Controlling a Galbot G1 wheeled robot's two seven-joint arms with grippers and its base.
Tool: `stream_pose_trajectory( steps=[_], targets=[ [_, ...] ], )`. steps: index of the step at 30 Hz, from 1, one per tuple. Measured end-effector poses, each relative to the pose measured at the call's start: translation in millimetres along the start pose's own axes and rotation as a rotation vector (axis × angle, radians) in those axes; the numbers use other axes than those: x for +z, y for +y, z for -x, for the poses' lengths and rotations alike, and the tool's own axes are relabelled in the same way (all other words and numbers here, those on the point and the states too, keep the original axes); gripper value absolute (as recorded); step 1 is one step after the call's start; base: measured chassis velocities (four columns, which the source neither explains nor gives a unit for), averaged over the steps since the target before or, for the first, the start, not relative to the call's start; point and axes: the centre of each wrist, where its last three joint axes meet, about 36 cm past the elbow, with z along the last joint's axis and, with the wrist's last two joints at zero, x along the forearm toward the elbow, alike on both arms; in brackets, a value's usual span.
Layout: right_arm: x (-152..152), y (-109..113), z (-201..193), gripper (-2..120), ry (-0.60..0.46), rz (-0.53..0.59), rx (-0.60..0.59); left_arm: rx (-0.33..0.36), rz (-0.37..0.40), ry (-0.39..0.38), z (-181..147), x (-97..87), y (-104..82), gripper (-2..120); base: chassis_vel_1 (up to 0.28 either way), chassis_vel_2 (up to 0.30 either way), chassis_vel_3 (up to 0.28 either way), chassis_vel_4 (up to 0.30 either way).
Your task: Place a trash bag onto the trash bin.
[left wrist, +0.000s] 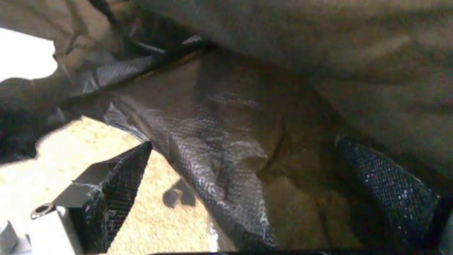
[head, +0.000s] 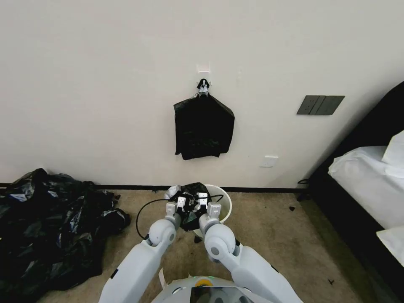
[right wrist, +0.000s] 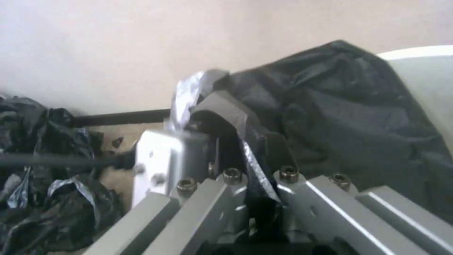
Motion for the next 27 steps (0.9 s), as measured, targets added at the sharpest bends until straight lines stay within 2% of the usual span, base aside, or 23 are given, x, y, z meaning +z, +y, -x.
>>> stream_pose_trajectory(
  steps=[3,6,8,9,12,14,18,19,21,23,24,27],
  targets=[
    [4,-1,-1,0,-0.004,-0.015,0.005,-0.027,0.022,0.014,7,-4.4,-5.2,100,0.000,0.000,0.000,0.000],
    [8,-2,-2,0,-0.014,-0.039,0.017,-0.052,0.058,0.029,15,-9.5,-9.8,94,0.000,0.000,0.000,0.000],
    [10,-2,-2,0,-0.022,-0.050,0.027,-0.060,0.079,0.037,17,-10.8,-10.7,82,0.000,0.000,0.000,0.000],
    [10,-2,-2,0,-0.022,-0.050,0.027,-0.060,0.079,0.037,17,-10.8,-10.7,82,0.000,0.000,0.000,0.000],
    [13,-5,0,0,-0.067,-0.083,0.058,-0.067,0.105,0.070,14,-13.3,-8.3,68,0.000,0.000,0.000,0.000],
    [14,-6,1,0,-0.080,-0.094,0.067,-0.068,0.111,0.083,12,-14.4,-6.3,64,0.000,0.000,0.000,0.000],
    [15,-10,2,0,-0.106,-0.119,0.088,-0.062,0.134,0.158,5,-18.4,10.0,45,0.000,0.000,0.000,0.000],
    [15,-10,2,0,-0.106,-0.119,0.088,-0.062,0.134,0.158,5,-18.4,10.0,45,0.000,0.000,0.000,0.000],
    [13,-12,3,0,-0.124,-0.129,0.099,-0.054,0.146,0.182,2,-19.4,20.1,36,0.000,0.000,0.000,0.000],
    [9,-15,5,0,-0.143,-0.134,0.112,-0.030,0.154,0.186,-4,-22.8,29.7,27,0.000,0.000,0.000,0.000],
    [9,-15,5,0,-0.143,-0.134,0.112,-0.030,0.154,0.186,-4,-22.8,29.7,27,0.000,0.000,0.000,0.000],
    [8,-23,10,0,-0.171,-0.150,0.141,-0.002,0.176,0.171,-18,-32.8,48.0,13,0.000,0.000,0.000,0.000]
  ],
)
